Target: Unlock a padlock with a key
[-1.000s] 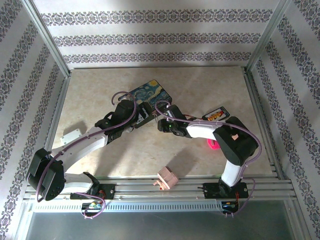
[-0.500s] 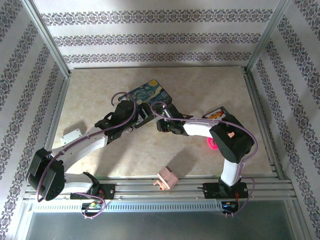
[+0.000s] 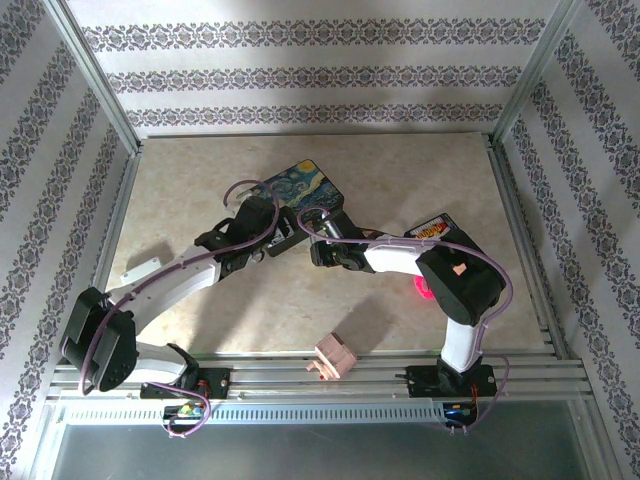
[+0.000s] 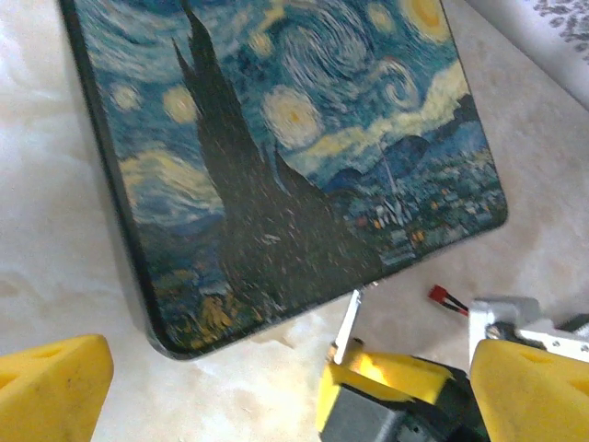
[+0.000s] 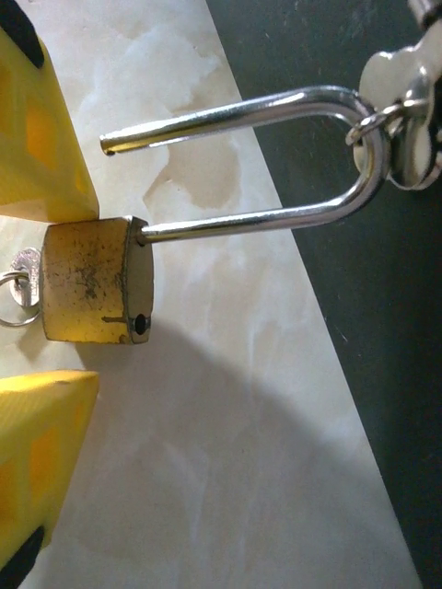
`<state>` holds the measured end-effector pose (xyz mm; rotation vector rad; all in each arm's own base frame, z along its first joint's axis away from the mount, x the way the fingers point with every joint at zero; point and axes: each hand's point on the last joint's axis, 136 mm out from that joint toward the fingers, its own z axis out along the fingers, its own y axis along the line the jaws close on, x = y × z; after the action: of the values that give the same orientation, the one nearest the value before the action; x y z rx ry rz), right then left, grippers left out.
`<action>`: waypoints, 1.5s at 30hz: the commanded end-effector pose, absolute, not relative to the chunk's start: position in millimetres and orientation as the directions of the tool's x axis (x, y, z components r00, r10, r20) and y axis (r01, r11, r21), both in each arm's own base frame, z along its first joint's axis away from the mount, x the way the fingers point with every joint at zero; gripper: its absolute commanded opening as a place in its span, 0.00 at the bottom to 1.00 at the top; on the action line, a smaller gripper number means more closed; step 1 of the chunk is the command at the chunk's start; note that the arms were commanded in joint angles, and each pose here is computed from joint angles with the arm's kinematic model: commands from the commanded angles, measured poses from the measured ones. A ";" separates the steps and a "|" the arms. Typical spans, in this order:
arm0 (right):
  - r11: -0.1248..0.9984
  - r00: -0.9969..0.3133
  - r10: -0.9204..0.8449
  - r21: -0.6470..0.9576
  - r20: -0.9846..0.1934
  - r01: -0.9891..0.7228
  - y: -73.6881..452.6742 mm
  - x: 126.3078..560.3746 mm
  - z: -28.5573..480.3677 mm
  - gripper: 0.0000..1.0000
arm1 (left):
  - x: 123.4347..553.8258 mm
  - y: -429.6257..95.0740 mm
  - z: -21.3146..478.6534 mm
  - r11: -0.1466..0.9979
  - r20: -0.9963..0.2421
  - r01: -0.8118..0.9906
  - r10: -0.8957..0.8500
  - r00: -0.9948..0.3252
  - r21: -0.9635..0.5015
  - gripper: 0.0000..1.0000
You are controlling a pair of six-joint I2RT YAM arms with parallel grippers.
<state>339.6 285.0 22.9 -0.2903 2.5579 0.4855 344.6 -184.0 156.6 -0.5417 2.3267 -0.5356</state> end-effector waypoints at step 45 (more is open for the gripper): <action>0.926 -0.846 0.020 0.329 -0.532 -0.185 279.7 347.8 16.8 0.00 | 381.8 -125.4 92.1 0.961 -0.619 -0.268 -0.173 -0.766 0.063 0.99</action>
<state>345.0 281.8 21.0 -0.2032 2.5392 0.4399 392.3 -132.1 102.3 -0.3203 2.4141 0.1834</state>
